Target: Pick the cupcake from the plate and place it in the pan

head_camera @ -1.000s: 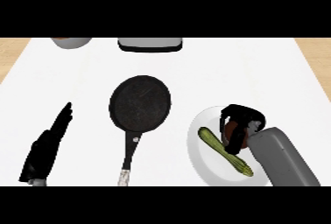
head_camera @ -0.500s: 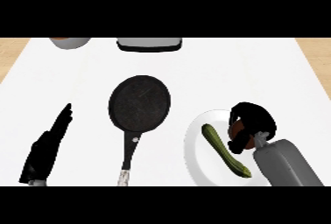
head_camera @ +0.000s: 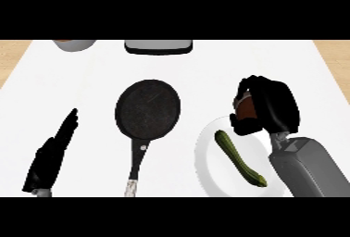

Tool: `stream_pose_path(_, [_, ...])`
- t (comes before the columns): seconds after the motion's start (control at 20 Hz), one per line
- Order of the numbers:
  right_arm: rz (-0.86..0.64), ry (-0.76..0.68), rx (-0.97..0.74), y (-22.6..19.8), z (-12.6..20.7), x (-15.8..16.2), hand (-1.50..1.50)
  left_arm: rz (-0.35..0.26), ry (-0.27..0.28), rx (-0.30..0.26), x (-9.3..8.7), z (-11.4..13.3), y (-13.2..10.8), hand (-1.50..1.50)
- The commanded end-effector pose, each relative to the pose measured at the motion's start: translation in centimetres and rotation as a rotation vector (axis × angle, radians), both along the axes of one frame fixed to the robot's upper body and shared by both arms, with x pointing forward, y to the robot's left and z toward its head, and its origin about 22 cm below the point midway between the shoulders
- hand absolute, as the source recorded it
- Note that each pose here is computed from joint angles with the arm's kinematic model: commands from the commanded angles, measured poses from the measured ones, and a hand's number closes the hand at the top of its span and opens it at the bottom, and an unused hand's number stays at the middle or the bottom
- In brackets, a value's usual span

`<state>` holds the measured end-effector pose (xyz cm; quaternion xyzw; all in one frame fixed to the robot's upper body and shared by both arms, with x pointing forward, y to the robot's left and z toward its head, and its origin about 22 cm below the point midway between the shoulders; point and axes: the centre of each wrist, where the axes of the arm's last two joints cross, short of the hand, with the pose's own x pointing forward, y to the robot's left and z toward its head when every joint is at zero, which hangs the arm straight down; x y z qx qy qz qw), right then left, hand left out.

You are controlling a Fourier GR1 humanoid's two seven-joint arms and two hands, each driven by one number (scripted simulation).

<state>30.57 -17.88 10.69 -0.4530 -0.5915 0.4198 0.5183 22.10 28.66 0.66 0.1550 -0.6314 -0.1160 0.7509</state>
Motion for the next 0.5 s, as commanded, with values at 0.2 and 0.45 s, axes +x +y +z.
stream_pose_path(0.2, [0.135, -0.134, 0.134, 8.1, 2.4, 2.5, 1.5, -0.028, -0.005, -0.003, -0.8, -0.1, -0.5, 0.0])
stream_pose_path(0.45, [0.164, -0.057, 0.205, 12.8, 2.7, 5.0, 1.5, -0.026, -0.007, 0.01, 0.3, 0.8, -1.2, 0.0])
